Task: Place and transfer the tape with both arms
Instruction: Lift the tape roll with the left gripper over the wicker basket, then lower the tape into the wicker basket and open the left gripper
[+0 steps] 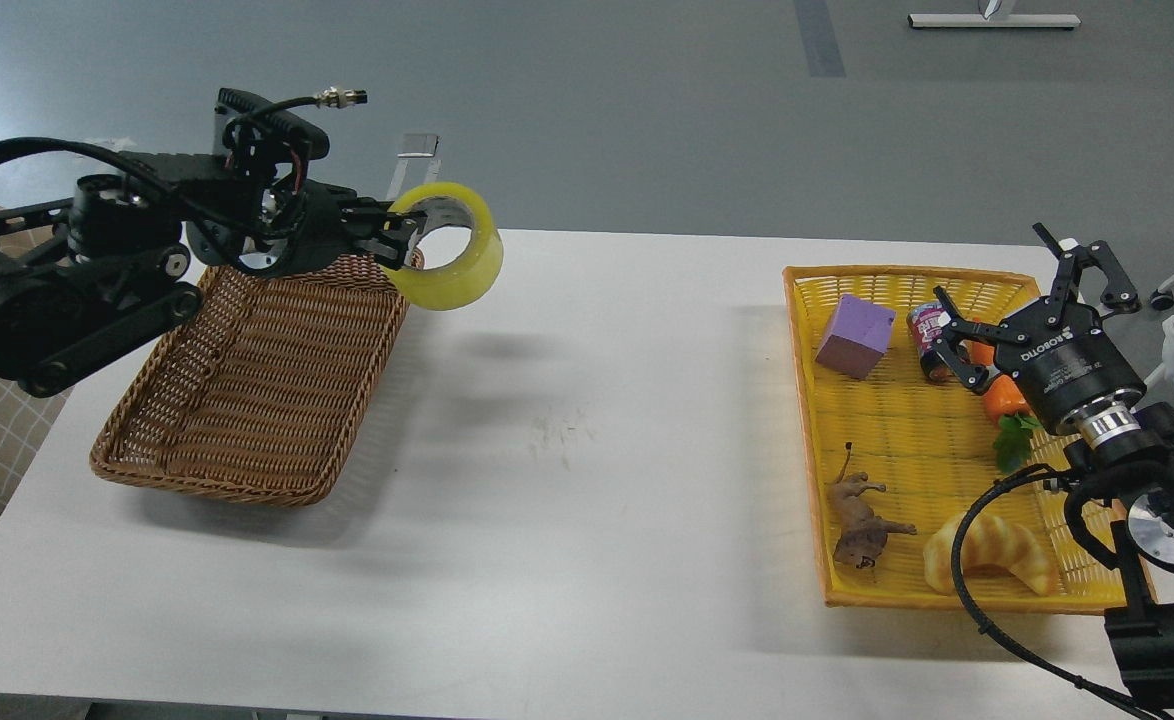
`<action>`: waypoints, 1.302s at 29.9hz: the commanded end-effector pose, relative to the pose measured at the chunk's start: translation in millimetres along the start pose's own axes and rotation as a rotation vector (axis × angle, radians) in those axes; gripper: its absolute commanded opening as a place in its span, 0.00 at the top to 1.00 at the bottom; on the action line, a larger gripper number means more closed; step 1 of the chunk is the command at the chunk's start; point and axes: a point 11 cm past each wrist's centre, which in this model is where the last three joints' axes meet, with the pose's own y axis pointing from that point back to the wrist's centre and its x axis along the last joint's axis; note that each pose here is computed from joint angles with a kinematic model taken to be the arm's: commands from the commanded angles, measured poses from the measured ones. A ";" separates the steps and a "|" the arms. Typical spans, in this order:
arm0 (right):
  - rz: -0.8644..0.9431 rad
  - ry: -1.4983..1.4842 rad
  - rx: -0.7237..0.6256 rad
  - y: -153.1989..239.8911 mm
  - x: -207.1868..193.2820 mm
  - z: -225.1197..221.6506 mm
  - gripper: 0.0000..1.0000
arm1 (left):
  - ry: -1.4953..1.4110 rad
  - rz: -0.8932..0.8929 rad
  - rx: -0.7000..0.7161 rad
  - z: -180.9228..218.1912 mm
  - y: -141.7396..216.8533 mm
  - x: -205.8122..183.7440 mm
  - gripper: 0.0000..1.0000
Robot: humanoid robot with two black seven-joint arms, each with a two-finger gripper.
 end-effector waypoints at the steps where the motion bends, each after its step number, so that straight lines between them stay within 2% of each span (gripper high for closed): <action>1: 0.000 0.000 -0.001 -0.3 -0.1 0.1 0.00 | 0.012 -0.020 0.043 -21.6 14.4 -11.7 1.00; 8: -0.004 0.001 -0.001 -1.8 -1.4 -0.1 0.00 | 0.062 -0.104 0.106 -48.6 29.5 -60.4 1.00; 13: -0.003 0.001 -0.003 -1.5 -1.1 0.7 0.00 | 0.098 -0.152 0.114 -51.6 30.6 -106.8 1.00; 17: -0.003 -0.003 -0.005 -1.8 -1.3 2.4 0.00 | 0.117 -0.175 0.131 -55.7 33.0 -128.3 1.00; 31: 0.013 -0.015 -0.020 -0.6 3.8 9.5 0.00 | 0.147 -0.195 0.193 -71.8 36.3 -161.5 1.00; 32: 0.013 -0.015 -0.021 -0.6 3.8 9.7 0.00 | 0.150 -0.195 0.195 -71.9 36.3 -161.5 0.93; 33: 0.011 -0.014 -0.019 -1.1 3.4 9.1 0.00 | 0.157 -0.193 0.197 -72.1 36.4 -161.4 0.52; 34: 0.013 -0.015 -0.020 -0.6 3.8 9.5 0.00 | 0.160 -0.192 0.195 -71.5 36.2 -161.2 0.43; 35: 0.012 -0.014 -0.018 -1.0 3.6 8.7 0.00 | 0.164 -0.192 0.195 -71.5 36.5 -161.4 0.41; 37: 0.011 -0.014 -0.019 -1.1 3.4 9.1 0.00 | 0.167 -0.191 0.196 -72.2 37.4 -161.0 0.25; 39: 0.012 -0.013 -0.019 -0.9 3.6 8.6 0.00 | 0.188 -0.177 0.197 -72.0 37.9 -156.2 0.22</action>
